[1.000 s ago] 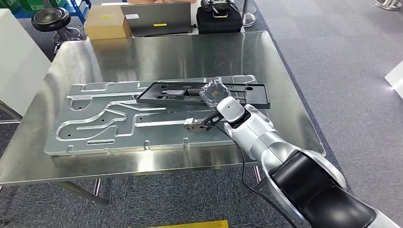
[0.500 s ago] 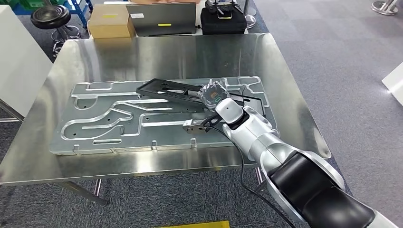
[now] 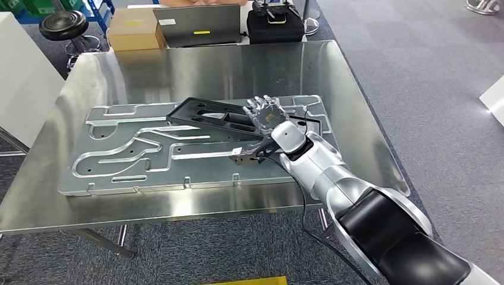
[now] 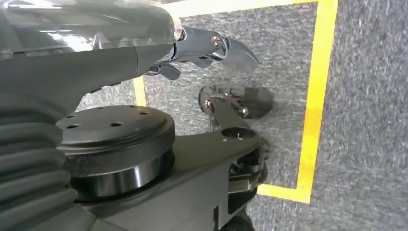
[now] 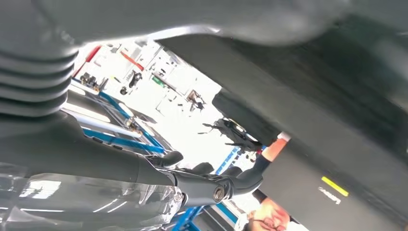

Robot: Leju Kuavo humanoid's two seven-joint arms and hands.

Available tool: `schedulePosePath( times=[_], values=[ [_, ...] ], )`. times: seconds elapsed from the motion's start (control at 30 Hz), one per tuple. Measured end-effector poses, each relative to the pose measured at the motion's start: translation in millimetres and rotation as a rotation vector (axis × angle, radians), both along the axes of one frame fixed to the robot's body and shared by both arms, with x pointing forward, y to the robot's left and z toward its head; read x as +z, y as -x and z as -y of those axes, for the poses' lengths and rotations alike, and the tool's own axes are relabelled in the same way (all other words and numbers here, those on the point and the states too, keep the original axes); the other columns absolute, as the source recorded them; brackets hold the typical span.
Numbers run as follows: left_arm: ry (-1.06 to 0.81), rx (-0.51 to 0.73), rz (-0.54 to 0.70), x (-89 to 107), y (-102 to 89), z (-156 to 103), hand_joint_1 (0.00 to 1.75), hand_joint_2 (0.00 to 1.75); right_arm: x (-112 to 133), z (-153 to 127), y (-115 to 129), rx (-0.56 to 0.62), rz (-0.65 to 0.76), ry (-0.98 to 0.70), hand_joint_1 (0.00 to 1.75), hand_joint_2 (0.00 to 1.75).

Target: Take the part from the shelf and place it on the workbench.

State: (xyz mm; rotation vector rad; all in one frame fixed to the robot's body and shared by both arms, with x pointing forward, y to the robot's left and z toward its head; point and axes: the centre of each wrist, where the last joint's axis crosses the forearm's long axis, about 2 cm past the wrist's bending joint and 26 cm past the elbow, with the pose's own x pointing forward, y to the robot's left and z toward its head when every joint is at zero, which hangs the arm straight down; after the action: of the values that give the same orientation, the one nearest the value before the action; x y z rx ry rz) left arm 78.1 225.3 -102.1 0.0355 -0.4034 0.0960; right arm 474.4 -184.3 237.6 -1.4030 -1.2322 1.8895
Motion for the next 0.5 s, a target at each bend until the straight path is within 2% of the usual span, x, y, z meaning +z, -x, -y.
schedulePosePath(
  times=[0.2,0.5],
  values=[
    [-0.025,0.014,-0.072,0.0,0.1,-0.9,0.00,0.00,-2.9,-3.1,1.8,-0.006,-0.001,0.002,0.00,0.00],
    [-0.022,0.021,-0.070,0.9,-4.9,-0.7,0.00,0.00,1.7,-5.2,0.5,-0.024,0.019,-0.007,0.00,0.00]
  ],
)
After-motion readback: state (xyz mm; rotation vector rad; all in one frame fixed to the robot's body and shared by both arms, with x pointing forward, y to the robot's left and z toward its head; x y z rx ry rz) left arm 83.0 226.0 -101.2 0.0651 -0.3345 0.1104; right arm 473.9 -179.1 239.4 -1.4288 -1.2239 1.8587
